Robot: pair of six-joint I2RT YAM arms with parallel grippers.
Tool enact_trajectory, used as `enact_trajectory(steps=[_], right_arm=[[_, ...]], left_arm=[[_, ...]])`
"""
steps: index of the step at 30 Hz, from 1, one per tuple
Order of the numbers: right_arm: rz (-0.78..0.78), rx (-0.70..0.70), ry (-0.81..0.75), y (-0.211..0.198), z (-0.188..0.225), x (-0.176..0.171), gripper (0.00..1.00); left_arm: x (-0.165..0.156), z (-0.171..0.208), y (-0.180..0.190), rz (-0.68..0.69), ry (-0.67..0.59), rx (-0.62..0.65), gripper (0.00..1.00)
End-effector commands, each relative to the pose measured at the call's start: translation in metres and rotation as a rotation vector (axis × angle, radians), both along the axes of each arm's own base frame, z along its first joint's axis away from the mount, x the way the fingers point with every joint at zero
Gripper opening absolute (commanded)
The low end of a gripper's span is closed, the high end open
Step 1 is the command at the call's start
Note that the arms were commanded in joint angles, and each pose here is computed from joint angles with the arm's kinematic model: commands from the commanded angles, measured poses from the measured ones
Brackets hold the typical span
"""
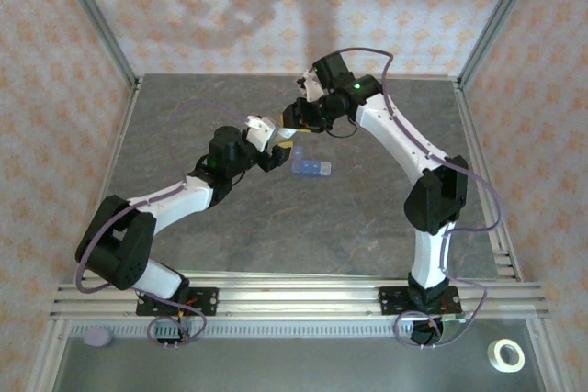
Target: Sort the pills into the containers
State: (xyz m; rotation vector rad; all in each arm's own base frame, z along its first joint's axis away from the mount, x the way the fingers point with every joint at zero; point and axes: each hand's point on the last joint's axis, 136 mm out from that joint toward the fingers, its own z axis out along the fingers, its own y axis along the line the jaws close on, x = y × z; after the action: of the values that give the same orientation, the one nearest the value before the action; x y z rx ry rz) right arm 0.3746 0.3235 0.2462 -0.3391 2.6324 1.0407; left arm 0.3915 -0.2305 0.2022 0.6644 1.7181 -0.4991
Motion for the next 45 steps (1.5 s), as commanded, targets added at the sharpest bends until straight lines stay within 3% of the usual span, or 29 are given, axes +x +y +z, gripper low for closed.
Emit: enact_trajectory(steps=[1,19,26,36,41,45], right_arm=[[0.014,0.043,-0.008,0.005,0.014,-0.004,0.35],[0.030,0.039,0.012,0.009,0.004,-0.008,0.35],[0.030,0.037,0.016,0.008,0.003,-0.009,0.35],[0.033,0.036,0.020,0.008,0.000,-0.010,0.35],[0.033,0.036,0.020,0.008,0.000,-0.010,0.35],[0.033,0.039,0.019,0.008,0.001,-0.011,0.35]], left_arm=[[0.002,0.006,-0.009,-0.041,-0.015,0.004,0.63],[0.008,0.014,-0.012,-0.033,-0.018,-0.028,0.62],[0.009,0.014,-0.013,-0.033,-0.010,-0.035,0.50],[0.009,0.019,-0.013,-0.026,-0.015,-0.046,0.60],[0.010,0.018,-0.014,-0.028,-0.013,-0.048,0.59],[0.009,0.017,-0.015,-0.032,-0.006,-0.049,0.53]])
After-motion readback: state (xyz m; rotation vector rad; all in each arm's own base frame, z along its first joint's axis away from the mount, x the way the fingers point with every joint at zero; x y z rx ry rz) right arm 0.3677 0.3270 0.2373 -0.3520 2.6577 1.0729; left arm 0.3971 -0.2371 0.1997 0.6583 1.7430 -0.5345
